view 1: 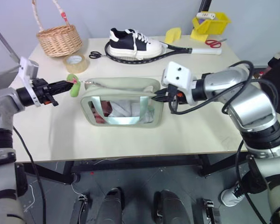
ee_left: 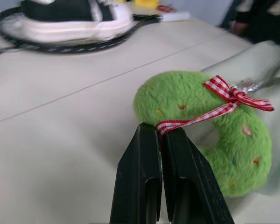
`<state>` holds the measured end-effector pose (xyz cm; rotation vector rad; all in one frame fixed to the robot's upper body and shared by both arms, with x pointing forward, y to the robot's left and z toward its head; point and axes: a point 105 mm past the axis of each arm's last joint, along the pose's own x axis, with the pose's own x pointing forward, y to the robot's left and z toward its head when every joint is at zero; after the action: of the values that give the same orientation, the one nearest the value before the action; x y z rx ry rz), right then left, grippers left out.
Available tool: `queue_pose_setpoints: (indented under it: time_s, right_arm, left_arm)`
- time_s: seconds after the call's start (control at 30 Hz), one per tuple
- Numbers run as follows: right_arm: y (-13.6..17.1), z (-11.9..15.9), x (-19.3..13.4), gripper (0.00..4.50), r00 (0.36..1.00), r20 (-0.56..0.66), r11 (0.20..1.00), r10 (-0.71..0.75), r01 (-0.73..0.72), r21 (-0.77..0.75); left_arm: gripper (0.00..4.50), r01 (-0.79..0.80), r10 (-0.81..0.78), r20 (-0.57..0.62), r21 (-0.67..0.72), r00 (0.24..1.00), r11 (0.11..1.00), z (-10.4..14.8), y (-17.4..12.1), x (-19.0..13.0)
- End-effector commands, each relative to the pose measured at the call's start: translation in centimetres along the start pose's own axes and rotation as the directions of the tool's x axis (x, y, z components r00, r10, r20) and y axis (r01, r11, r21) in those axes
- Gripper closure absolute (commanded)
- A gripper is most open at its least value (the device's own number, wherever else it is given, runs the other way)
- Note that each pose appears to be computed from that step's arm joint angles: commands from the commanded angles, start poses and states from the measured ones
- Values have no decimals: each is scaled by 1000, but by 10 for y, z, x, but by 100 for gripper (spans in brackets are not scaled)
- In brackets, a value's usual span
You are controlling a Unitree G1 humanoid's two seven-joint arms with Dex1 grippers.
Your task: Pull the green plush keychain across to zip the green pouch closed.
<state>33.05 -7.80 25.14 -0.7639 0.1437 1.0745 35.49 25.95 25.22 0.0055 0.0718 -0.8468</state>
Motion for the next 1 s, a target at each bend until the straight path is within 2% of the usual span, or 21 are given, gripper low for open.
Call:
queue_pose_setpoints:
  time_s: [0.03, 0.17, 0.2, 0.23, 0.33, 0.43, 0.47, 0.63, 0.77, 0.9, 1.0]
  right_arm:
    - [-3, 10, -7, 450, 999, 40, 999, -27, 28, -31]
    - [-4, 10, -6, 450, 999, 41, 999, -29, 30, -31]
    - [-4, 10, -6, 450, 999, 40, 999, -30, 31, -31]
    - [-4, 10, -6, 450, 999, 40, 999, -31, 32, -31]
    - [-5, 10, -6, 450, 999, 37, 999, -38, 39, -30]
    - [-4, 9, -6, 450, 999, 34, 999, -42, 43, -27]
    - [-4, 8, -7, 450, 999, 32, 999, -44, 45, -25]
    - [-3, 4, -6, 450, 999, 24, 999, -48, 48, -19]
    - [-3, 4, -5, 450, 999, 22, 999, -48, 48, -19]
    - [-4, 3, -5, 450, 999, 22, 999, -49, 49, -19]
    - [-4, 3, -5, 450, 999, 22, 999, -47, 47, -19]
  left_arm:
    - [447, 185, -189, 31, 103, 981, 977, 34, -45, 25]
    - [447, 198, -198, -13, 129, 980, 972, 30, -58, 56]
    - [382, 191, -188, -30, 129, 982, 973, 27, -57, 62]
    - [352, 185, -181, -41, 128, 983, 974, 26, -56, 65]
    - [207, 151, -146, -48, 126, 988, 980, 26, -49, 73]
    - [48, 161, -155, -54, 136, 986, 977, 28, -49, 69]
    - [11, 168, -162, -53, 141, 985, 976, 30, -50, 64]
    - [4, 115, -99, -90, 192, 991, 975, 25, -33, 30]
    - [4, 85, -69, -89, 179, 994, 980, 24, -26, 10]
    - [4, 222, -210, -101, 133, 973, 966, 11, -49, -4]
    - [4, 249, -232, -142, 124, 962, 960, -6, -56, -3]
